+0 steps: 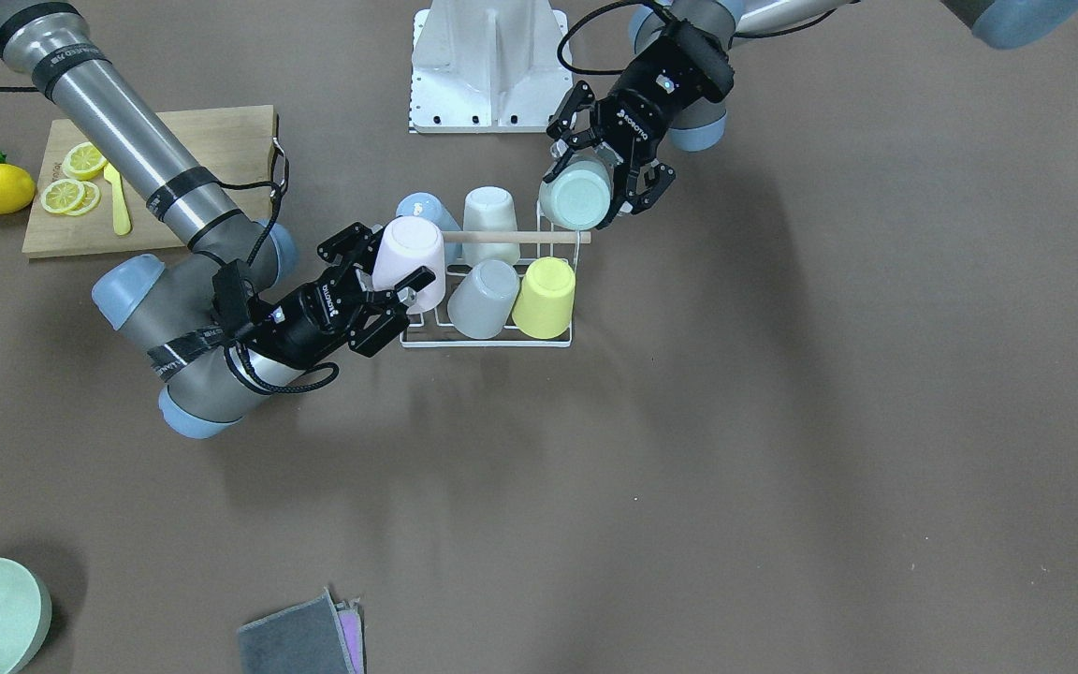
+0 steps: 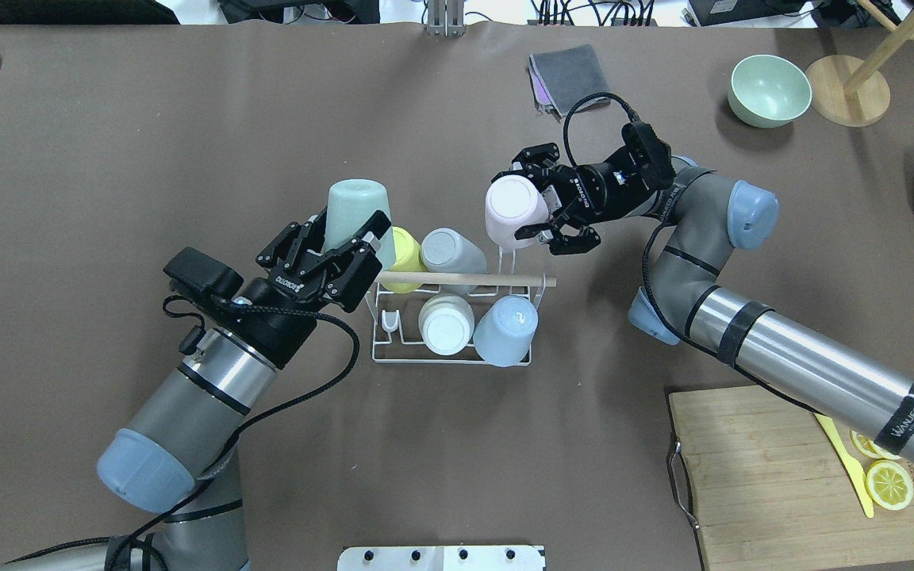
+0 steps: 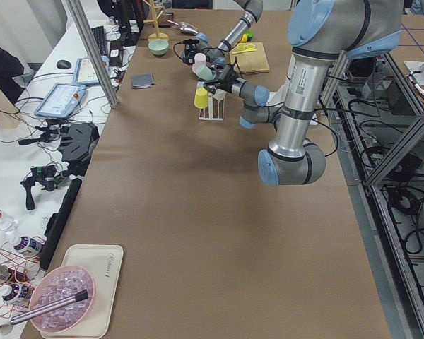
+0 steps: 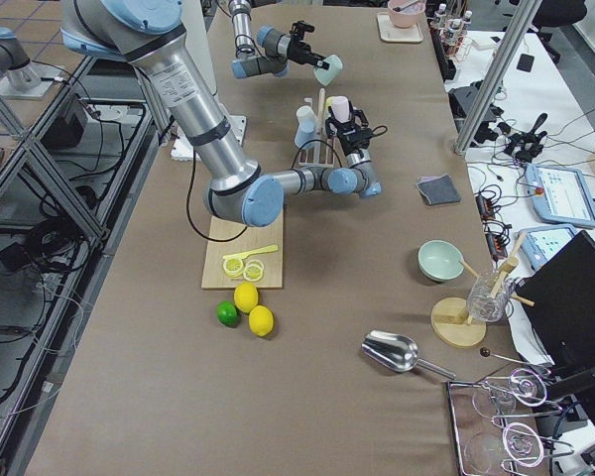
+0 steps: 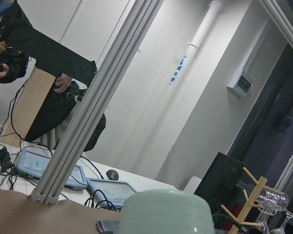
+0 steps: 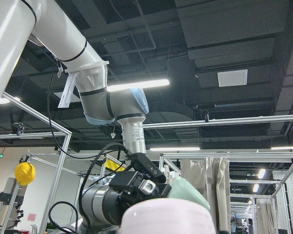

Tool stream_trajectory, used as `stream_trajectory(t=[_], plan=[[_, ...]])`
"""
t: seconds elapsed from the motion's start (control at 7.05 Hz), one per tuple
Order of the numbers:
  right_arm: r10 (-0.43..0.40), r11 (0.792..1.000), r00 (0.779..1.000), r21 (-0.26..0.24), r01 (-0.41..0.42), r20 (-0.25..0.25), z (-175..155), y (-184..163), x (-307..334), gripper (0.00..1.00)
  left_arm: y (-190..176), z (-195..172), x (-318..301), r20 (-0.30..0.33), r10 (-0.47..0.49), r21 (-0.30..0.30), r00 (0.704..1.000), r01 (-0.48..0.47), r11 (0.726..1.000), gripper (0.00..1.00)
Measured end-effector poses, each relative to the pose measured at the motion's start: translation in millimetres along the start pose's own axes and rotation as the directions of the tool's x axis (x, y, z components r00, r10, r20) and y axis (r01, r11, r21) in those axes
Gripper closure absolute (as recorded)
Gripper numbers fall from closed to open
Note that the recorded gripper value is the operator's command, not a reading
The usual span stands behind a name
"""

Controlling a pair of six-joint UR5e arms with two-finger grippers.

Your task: Place cup on cup holder

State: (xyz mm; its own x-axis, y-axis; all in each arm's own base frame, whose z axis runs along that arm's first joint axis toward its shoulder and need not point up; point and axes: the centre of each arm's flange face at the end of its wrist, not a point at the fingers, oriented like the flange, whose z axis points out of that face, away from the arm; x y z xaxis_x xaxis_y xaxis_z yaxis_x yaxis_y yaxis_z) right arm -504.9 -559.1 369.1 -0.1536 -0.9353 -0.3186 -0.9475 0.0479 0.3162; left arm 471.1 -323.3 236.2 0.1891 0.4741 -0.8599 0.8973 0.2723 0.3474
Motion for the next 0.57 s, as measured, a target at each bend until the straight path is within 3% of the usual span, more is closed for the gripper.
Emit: stream_trajectory(t=[0.57], plan=[[-0.007,1.0,1.0,0.003,0.007,-0.014,-3.5,-6.2,5.9,0.0,34.5,-7.4,-5.8,0.048,0.029,-0.021,0.998,-0.028,0.999,1.0]])
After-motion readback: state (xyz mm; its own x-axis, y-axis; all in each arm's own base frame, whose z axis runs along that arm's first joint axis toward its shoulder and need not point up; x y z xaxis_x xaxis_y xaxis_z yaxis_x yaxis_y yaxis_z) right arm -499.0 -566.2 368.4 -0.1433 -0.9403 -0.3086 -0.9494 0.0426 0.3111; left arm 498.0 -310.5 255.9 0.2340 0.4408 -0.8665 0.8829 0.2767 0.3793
